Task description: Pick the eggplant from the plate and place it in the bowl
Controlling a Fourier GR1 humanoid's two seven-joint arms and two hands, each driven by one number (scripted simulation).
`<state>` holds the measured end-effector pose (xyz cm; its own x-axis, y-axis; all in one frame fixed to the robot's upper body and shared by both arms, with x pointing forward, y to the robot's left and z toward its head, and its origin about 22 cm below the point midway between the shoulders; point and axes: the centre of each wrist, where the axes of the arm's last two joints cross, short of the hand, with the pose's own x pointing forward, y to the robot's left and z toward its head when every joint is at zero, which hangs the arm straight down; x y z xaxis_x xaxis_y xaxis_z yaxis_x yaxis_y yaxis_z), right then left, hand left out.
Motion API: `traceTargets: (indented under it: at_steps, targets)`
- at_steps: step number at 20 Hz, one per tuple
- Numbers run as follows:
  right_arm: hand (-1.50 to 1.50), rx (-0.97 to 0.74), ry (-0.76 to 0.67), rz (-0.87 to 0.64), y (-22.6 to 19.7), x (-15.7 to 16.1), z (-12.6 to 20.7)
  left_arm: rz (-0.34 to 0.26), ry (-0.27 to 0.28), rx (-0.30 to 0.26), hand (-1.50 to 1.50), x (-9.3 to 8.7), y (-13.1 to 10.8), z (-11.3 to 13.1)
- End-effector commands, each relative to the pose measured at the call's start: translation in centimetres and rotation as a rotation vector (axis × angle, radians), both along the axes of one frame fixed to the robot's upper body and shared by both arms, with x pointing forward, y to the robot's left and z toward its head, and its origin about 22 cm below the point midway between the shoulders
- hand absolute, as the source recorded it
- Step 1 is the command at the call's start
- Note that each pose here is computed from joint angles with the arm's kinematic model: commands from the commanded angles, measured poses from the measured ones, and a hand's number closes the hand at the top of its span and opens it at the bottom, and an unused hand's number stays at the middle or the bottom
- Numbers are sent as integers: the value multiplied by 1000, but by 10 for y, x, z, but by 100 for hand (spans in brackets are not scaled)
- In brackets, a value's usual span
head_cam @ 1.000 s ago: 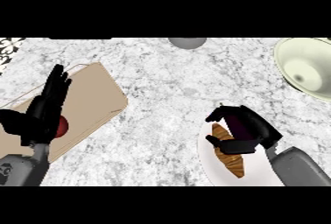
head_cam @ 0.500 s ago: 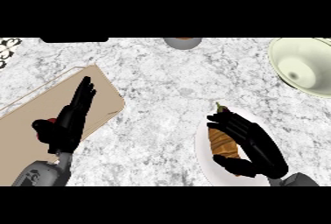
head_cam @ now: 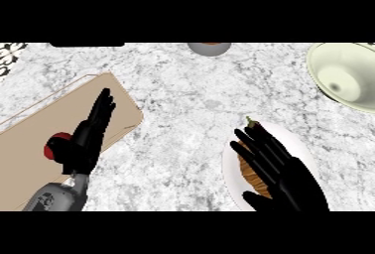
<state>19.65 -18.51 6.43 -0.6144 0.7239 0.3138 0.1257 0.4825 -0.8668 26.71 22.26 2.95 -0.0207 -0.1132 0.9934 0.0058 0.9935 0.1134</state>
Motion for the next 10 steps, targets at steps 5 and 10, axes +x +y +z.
traceTargets:
  at_steps: [5,10]
  targets:
    - [-150,-139,155,-208,30,-7,37,-24,-9,-3,0,-6,-10,-21]
    - [-150,-251,284,-319,39,2,32,-19,-9,0,0,2,-6,2]
